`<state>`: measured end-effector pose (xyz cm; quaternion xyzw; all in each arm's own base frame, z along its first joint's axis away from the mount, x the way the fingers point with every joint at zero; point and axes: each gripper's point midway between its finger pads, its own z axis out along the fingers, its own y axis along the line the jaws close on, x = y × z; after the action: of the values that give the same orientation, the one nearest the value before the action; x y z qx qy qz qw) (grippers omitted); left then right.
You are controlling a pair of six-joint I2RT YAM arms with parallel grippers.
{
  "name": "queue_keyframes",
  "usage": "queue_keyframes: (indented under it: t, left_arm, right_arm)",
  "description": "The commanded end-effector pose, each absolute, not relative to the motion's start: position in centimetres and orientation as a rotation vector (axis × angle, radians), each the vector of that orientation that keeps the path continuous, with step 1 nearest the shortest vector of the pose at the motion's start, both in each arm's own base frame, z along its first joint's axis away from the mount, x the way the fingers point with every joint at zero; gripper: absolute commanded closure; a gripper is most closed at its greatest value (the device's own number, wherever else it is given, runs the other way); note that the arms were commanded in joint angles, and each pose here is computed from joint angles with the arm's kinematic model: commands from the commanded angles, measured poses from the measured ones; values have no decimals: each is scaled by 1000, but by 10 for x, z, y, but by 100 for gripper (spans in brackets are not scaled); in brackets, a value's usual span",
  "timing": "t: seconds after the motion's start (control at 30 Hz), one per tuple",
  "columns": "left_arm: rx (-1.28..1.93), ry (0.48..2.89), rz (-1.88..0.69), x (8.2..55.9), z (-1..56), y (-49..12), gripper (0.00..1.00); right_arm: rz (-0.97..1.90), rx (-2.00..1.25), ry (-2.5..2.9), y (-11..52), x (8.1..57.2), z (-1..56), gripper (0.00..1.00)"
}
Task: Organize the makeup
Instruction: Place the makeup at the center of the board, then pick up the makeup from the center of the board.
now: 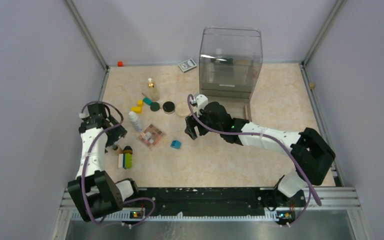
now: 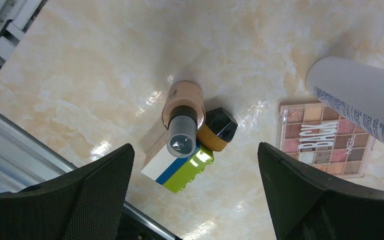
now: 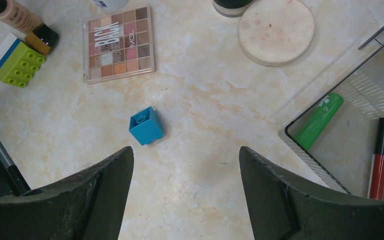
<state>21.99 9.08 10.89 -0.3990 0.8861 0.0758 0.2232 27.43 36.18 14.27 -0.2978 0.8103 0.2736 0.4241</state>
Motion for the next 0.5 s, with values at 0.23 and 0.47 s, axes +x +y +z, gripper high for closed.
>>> queue_keyframes:
  t: [0.23, 0.47]
  left_arm:
    - [-1345, 2335, 218, 223, 80, 94, 12]
    - [-1375, 2337, 225, 229, 64, 97, 24]
  right_arm:
    - [705, -717, 1958, 361, 279, 166, 24]
    - [701, -718, 1959, 360, 279, 167, 24]
